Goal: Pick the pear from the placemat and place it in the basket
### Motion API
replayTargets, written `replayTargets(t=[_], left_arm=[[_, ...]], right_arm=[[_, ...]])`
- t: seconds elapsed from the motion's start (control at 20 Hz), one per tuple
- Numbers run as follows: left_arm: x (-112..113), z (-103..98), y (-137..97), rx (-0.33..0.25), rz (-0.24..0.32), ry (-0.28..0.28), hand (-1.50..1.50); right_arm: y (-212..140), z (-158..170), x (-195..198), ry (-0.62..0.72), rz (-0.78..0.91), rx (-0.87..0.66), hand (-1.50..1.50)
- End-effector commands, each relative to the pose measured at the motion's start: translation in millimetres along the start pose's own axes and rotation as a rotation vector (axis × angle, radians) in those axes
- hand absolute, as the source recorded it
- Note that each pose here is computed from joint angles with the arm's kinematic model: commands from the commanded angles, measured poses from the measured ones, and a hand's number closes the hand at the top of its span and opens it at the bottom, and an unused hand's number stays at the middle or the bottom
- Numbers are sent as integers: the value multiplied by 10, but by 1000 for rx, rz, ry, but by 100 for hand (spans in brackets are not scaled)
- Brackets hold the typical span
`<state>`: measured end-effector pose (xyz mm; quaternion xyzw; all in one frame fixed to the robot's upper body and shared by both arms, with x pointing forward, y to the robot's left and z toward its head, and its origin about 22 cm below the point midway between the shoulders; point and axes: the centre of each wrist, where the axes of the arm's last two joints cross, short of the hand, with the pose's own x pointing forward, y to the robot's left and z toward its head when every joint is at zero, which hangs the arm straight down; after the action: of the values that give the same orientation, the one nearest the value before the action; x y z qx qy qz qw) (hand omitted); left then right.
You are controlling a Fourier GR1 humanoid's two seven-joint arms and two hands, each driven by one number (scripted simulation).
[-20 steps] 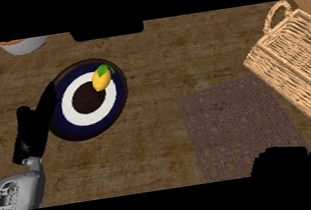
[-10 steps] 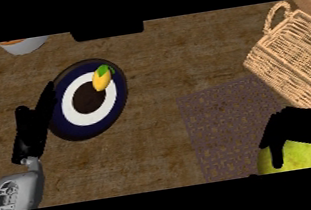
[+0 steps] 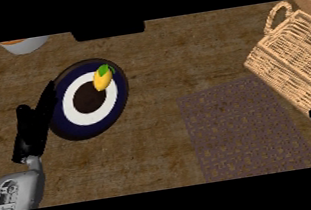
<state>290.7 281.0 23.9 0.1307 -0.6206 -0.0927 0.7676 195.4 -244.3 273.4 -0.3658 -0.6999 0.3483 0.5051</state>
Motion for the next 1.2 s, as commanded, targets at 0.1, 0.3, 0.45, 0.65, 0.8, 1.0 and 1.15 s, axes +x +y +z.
replayTargets(t=[0.1, 0.3, 0.45, 0.65, 0.8, 1.0, 1.15], left_arm=[[21, 6, -20, -9, 0, -12, 0], [84, -45, 2, -20, -4, -10, 0], [92, -47, 50, 2, 14, -13, 0], [70, -57, -50, -4, 17, -17, 0], [142, -13, -56, -26, 3, -26, 0], [65, -21, -20, -15, 11, -19, 0], [55, -13, -187, -34, 8, -29, 0]], right_arm=[[-759, -273, -357, 107, 152, 16, 150], [-907, -509, -644, 168, 203, 48, 150], [-1019, -445, -930, 168, 212, 19, 150], [-996, -504, -1314, 126, 220, 57, 150], [-1027, -622, -1513, 91, 174, 85, 150], [-908, -735, -1836, 88, 178, 113, 150], [-706, -816, -2008, 88, 189, 131, 150]])
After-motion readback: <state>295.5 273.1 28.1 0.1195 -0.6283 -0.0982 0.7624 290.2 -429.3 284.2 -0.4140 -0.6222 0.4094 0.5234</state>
